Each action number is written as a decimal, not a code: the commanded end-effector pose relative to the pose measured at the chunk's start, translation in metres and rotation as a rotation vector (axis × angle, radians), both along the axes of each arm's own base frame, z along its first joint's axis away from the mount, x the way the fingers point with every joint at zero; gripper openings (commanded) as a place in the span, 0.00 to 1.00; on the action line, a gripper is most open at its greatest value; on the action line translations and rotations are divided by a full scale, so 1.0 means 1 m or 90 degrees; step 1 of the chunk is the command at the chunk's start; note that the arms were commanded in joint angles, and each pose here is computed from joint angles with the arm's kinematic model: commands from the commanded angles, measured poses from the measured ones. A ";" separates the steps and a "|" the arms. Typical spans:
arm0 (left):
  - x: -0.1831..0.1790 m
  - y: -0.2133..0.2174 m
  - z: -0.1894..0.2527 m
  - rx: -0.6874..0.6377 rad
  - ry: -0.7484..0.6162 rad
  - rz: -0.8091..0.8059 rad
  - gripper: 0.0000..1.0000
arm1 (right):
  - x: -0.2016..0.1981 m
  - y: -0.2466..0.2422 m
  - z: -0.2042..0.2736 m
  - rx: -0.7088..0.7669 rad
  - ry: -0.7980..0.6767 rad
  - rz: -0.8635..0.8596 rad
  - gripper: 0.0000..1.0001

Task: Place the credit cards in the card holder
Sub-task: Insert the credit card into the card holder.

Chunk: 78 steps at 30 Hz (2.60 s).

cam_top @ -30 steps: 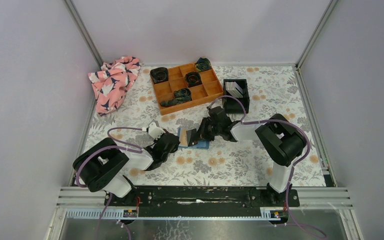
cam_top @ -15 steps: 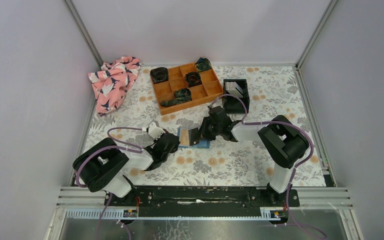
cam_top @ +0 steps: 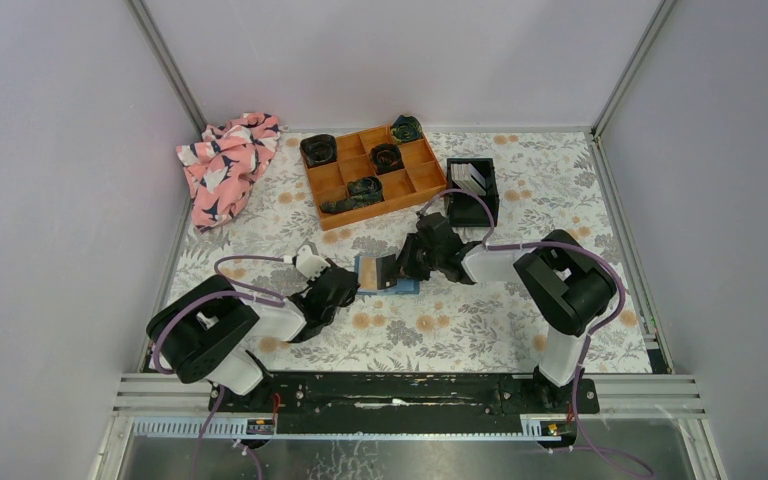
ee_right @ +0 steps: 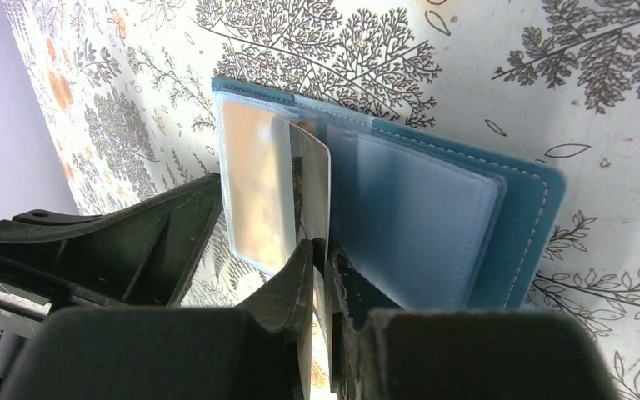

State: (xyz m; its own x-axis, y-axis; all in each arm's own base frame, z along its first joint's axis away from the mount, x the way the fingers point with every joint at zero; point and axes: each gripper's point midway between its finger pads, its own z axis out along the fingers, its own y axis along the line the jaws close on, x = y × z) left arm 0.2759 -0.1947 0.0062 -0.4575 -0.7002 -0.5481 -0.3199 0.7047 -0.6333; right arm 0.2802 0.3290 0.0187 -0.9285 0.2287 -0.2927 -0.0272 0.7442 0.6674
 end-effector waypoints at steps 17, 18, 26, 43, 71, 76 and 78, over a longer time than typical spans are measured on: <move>-0.067 0.033 -0.068 0.137 0.179 -0.068 0.00 | -0.005 -0.022 -0.020 -0.146 -0.032 -0.020 0.40; -0.067 0.033 -0.068 0.138 0.178 -0.068 0.00 | -0.005 -0.024 -0.018 -0.153 -0.034 -0.018 0.41; -0.067 0.033 -0.069 0.145 0.182 -0.069 0.00 | 0.004 -0.028 0.000 -0.177 -0.073 -0.009 0.46; -0.067 0.035 -0.070 0.151 0.184 -0.067 0.00 | 0.012 -0.035 0.012 -0.193 -0.108 -0.030 0.21; -0.066 0.033 -0.074 0.153 0.189 -0.070 0.00 | 0.010 -0.014 0.002 -0.181 -0.093 0.010 0.07; -0.066 0.033 -0.074 0.155 0.188 -0.071 0.00 | 0.009 -0.006 0.003 -0.177 -0.095 0.018 0.06; -0.066 0.033 -0.074 0.155 0.189 -0.072 0.00 | 0.009 -0.002 0.005 -0.174 -0.097 0.021 0.06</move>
State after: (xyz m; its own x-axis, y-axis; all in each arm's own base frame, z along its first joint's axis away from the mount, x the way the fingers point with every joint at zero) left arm 0.2753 -0.1949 0.0037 -0.4456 -0.6954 -0.5638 -0.3224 0.7122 -0.6235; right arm 0.2888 0.3116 0.0170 -0.8785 0.1172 -0.4631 -0.1016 0.9014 0.4209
